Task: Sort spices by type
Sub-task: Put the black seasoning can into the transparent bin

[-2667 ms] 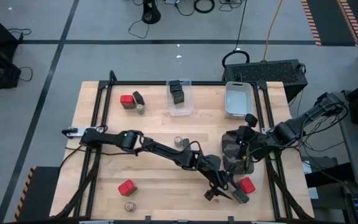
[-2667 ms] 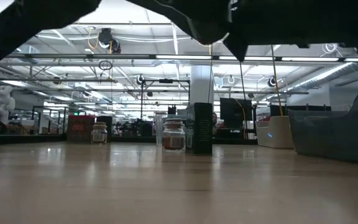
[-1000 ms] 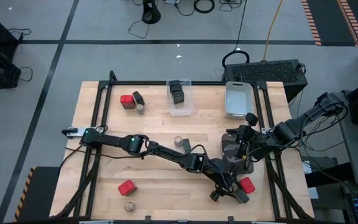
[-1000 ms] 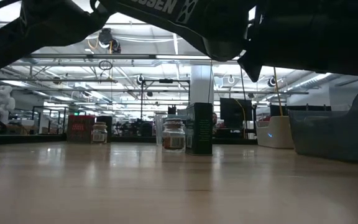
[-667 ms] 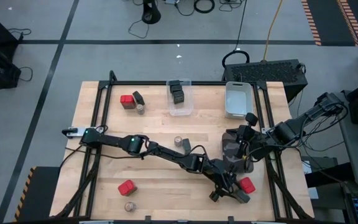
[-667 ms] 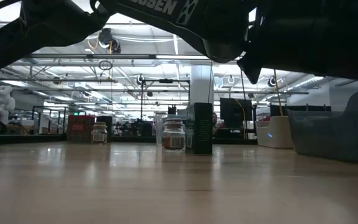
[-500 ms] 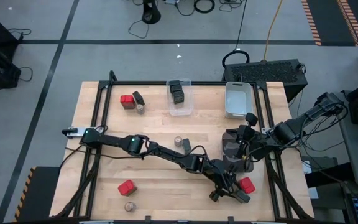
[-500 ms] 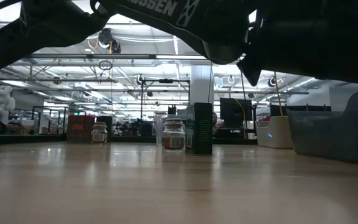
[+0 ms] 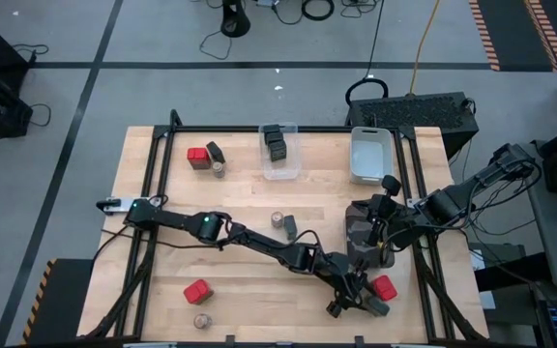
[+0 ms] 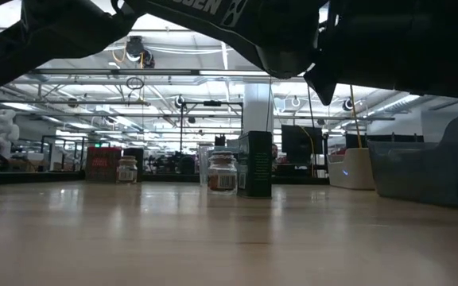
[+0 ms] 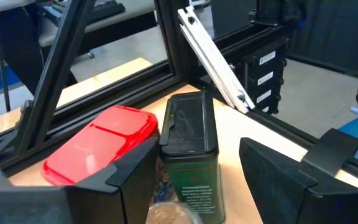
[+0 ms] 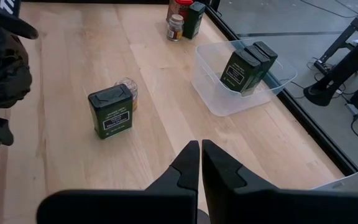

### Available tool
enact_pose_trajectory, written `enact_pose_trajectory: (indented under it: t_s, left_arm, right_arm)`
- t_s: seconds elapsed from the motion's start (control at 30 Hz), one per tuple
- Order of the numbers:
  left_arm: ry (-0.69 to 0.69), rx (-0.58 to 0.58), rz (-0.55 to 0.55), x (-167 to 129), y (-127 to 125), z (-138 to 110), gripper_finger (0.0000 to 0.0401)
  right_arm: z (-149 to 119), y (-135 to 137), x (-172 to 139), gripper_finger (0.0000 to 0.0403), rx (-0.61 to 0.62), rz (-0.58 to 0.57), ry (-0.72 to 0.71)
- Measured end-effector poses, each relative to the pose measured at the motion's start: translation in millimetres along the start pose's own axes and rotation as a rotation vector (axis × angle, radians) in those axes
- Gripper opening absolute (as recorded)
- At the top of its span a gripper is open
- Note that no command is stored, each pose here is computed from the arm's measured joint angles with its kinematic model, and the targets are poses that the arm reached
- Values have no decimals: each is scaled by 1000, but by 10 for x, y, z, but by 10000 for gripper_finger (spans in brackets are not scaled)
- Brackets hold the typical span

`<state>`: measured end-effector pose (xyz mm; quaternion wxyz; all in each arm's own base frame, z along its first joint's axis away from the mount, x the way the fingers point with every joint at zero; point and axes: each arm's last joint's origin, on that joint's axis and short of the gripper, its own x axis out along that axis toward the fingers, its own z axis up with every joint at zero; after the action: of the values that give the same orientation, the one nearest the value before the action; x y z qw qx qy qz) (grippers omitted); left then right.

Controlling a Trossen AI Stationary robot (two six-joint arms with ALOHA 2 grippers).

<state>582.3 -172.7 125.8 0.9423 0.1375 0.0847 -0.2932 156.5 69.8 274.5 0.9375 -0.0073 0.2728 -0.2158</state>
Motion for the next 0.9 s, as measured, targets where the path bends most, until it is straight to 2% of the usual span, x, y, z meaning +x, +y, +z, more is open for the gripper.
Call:
enact_pose_trajectory:
  t_s: [0.3, 0.9]
  left_arm:
    - [-4, -48, 38, -4, 25, 7, 231]
    - [-46, -87, 28, 35, 0, -55, 230]
  right_arm:
    - [0, 0, 0, 0, 1, 0, 0]
    - [0, 0, 1, 0, 0, 0, 1]
